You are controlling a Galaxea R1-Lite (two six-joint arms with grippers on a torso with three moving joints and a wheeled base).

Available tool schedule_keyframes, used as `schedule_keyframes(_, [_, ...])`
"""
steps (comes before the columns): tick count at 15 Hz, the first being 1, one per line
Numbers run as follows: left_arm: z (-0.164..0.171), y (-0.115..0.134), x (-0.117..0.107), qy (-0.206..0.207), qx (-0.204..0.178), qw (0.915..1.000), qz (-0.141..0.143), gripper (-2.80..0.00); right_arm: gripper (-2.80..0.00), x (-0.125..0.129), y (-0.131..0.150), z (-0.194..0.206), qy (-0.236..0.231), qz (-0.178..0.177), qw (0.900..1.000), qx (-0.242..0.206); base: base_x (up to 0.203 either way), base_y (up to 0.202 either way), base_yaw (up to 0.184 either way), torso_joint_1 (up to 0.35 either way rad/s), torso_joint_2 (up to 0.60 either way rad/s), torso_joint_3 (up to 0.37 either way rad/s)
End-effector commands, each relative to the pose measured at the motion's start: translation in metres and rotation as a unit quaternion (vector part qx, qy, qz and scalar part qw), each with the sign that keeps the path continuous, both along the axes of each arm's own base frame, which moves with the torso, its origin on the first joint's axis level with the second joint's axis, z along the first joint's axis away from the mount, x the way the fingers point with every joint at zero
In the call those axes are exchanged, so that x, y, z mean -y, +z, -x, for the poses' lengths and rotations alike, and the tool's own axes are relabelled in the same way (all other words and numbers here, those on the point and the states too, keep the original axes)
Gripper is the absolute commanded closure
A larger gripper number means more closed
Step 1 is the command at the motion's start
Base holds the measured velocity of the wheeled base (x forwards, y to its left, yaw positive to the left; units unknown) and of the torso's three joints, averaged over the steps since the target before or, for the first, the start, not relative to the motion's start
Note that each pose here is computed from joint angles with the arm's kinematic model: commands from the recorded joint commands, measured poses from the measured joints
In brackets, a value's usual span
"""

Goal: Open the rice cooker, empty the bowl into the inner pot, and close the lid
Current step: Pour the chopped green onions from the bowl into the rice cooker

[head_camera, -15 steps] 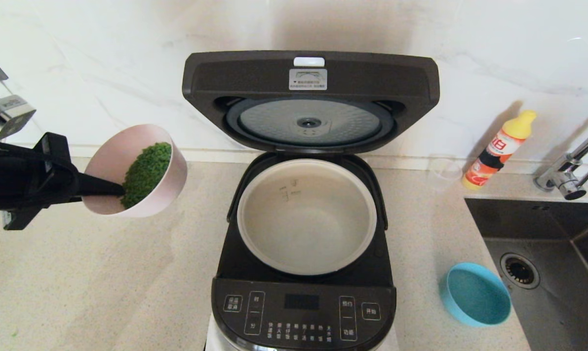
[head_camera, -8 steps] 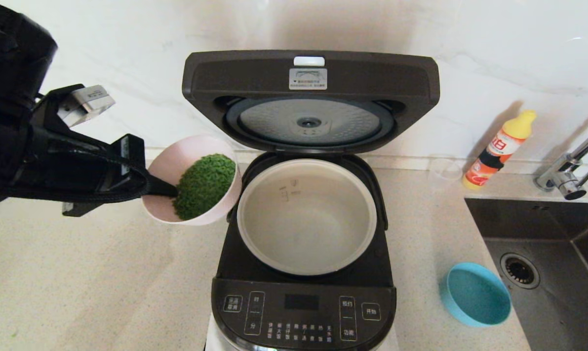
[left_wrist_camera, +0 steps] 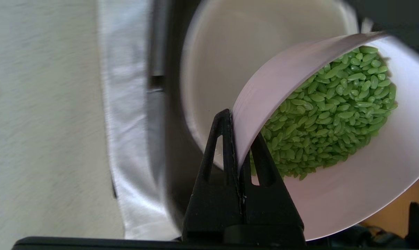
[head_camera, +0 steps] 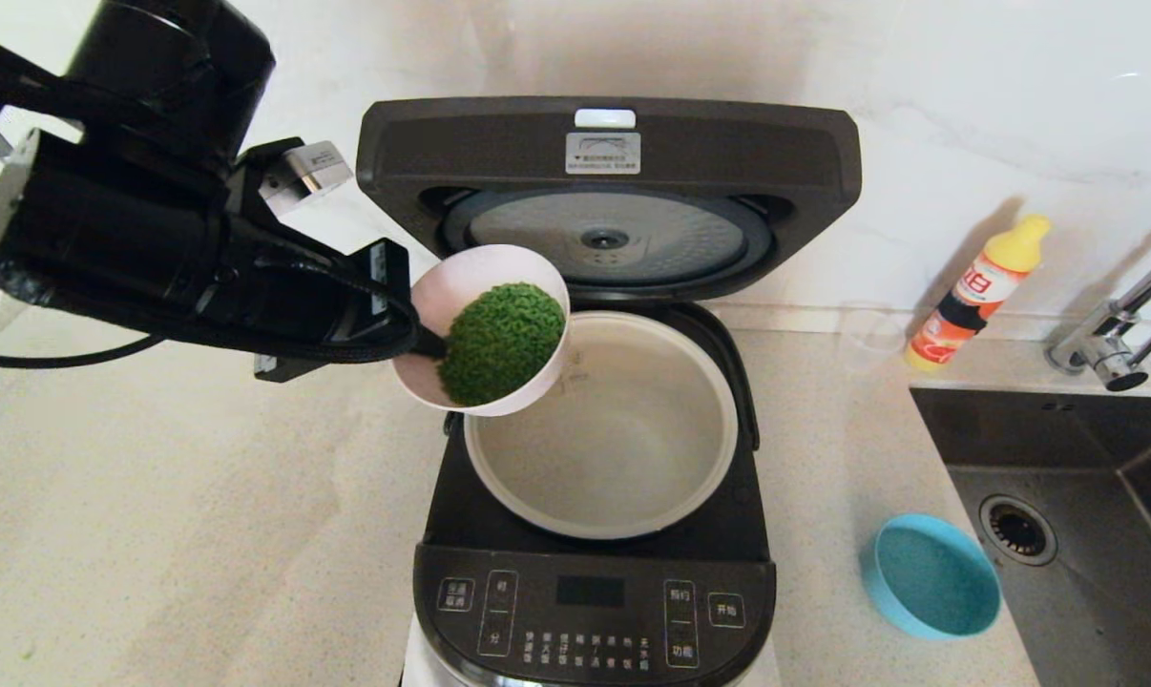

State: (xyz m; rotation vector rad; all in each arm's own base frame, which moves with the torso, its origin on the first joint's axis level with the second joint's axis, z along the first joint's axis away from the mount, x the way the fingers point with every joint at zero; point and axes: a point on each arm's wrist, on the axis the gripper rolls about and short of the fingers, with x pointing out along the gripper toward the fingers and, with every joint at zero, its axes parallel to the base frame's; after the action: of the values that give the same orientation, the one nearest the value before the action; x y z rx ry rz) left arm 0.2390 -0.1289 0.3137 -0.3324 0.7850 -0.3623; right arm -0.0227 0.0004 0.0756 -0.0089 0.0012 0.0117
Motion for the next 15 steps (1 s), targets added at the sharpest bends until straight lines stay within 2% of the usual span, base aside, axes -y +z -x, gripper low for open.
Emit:
schedule_keyframes(1, [-0.006,-0.008,0.019,-0.013,-0.009,0.9998,-0.014,0.0,0.0,0.0,0.0,0.0,0.0,0.0,1.0,0.0,0.0,0.0,0.0,0.0,0.0,0.0])
schedule_keyframes(3, [-0.013,-0.017,0.035,-0.008,-0.008,0.9992,-0.039,0.0,0.0,0.0,0.0,0.0,0.0,0.0,1.0,0.0,0.0,0.0,0.0,0.0,0.0,0.0])
schedule_keyframes(5, [-0.024,-0.02,0.046,-0.001,-0.001,0.9988,-0.049,0.0,0.0,0.0,0.0,0.0,0.0,0.0,1.0,0.0,0.0,0.0,0.0,0.0,0.0,0.0])
schedule_keyframes(9, [-0.05,-0.023,0.064,0.024,0.057,0.998,-0.009,0.0,0.0,0.0,0.0,0.0,0.0,0.0,1.0,0.0,0.0,0.0,0.0,0.0,0.0,0.0])
schedule_keyframes(12, [-0.045,-0.025,0.07,0.02,0.052,0.9984,-0.002,0.0,0.0,0.0,0.0,0.0,0.0,0.0,1.0,0.0,0.0,0.0,0.0,0.0,0.0,0.0])
schedule_keyframes(15, [-0.038,-0.028,0.067,0.027,0.042,0.9988,0.003,0.0,0.0,0.0,0.0,0.0,0.0,0.0,1.0,0.001,0.0,0.0,0.0,0.0,0.0,0.0])
